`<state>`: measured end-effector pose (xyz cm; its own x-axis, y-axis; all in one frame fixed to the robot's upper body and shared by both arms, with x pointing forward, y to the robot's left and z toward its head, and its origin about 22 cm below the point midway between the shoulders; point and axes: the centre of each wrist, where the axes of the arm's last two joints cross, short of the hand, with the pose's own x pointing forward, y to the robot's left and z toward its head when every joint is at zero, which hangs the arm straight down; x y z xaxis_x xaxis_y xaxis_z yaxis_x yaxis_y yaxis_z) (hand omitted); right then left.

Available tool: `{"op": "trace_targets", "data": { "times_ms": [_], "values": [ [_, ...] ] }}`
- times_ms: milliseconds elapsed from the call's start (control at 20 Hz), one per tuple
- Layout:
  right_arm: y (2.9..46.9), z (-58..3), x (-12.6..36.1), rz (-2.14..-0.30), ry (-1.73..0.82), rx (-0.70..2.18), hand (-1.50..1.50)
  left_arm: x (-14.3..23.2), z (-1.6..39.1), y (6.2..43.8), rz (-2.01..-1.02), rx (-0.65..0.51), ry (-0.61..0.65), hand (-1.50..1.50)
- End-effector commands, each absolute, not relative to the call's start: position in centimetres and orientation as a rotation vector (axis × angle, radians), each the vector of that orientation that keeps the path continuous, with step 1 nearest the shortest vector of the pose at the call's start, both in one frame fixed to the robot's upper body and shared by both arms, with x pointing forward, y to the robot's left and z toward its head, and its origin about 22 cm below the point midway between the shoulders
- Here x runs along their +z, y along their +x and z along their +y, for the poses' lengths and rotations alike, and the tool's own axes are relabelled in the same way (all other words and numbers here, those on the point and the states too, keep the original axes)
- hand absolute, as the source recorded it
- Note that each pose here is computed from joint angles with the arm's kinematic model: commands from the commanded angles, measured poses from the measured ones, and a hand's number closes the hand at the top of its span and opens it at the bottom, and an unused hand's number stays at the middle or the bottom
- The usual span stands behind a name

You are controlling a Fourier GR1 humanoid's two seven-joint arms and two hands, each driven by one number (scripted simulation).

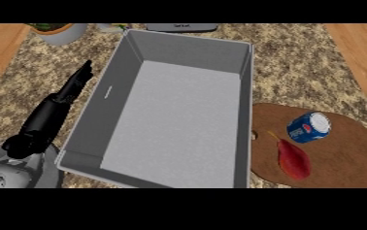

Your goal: Pick the can from the cutting board and place it in the cardboard box

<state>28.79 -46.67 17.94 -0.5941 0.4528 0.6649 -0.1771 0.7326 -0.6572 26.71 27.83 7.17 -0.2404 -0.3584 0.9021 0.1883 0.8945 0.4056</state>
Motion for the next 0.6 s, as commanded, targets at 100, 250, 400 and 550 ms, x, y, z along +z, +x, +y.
{"op": "trace_targets", "data": {
  "times_ms": [100,250,400,550],
  "values": [
    [28.6,-47.9,19.8,-1.954,-0.252,1.23,-1.5,6.9,27.3,29.9,-1.757,-0.53,0.103,0.0],
    [27.6,-47.2,20.4,-1.77,-0.338,1.459,-1.5,6.6,26.7,27.3,-1.76,-0.546,0.107,0.0],
    [28.1,-44.7,19.3,-1.673,-0.355,1.615,-1.5,7.3,26.7,29.2,-1.746,-0.544,0.092,0.0],
    [27.5,-42.3,20.2,-1.588,-0.361,1.718,-1.5,6.1,26.5,28.7,-1.739,-0.527,0.102,0.0]
  ]
}}
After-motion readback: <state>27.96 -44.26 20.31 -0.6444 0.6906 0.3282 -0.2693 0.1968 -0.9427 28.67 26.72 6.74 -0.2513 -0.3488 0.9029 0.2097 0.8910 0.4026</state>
